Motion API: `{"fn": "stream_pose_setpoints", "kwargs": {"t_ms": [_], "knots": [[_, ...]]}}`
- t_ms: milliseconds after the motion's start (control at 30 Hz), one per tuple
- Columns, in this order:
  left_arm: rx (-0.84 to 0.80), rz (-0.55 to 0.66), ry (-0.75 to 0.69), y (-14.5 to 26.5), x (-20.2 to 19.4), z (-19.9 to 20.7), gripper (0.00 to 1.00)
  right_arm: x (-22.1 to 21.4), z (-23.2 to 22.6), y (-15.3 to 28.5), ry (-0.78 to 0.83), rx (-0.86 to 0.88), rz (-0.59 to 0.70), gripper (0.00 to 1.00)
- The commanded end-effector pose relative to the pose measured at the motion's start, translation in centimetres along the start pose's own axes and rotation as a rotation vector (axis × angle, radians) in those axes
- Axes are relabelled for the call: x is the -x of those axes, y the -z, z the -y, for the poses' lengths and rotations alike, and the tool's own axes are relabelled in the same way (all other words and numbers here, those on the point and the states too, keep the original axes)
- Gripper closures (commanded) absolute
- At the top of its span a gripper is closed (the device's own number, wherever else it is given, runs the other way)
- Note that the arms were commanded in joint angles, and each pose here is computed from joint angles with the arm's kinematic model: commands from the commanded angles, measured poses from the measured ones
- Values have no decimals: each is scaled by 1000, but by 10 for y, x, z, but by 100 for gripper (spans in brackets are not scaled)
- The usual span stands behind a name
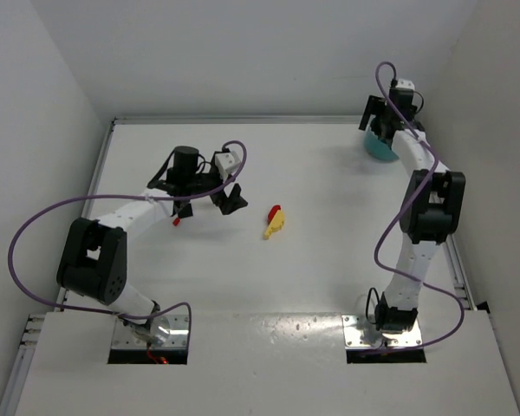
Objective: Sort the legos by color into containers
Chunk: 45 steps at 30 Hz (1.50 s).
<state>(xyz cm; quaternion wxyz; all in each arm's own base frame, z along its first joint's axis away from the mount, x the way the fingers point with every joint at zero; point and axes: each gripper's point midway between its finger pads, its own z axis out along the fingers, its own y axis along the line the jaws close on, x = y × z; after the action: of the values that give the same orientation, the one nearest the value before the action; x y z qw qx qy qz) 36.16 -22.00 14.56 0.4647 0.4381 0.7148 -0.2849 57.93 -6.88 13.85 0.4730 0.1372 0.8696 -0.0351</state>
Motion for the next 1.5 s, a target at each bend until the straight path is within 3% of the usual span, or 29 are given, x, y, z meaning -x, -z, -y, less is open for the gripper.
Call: {"fn": "stream_pose_setpoints", "kwargs": {"t_ms": [0, 333, 900, 1467], "knots": [[-15, 40, -28, 2, 9, 0, 0, 43, 9, 17, 47, -55, 171, 6], [-12, 47, -43, 4, 12, 0, 0, 43, 38, 4, 95, -164, 234, 5], [-6, 40, -33, 4, 8, -4, 0, 29, 58, -30, 112, -232, 192, 0], [-18, 37, -18, 1, 4, -3, 0, 15, 69, -58, 11, -119, 135, 0]]}}
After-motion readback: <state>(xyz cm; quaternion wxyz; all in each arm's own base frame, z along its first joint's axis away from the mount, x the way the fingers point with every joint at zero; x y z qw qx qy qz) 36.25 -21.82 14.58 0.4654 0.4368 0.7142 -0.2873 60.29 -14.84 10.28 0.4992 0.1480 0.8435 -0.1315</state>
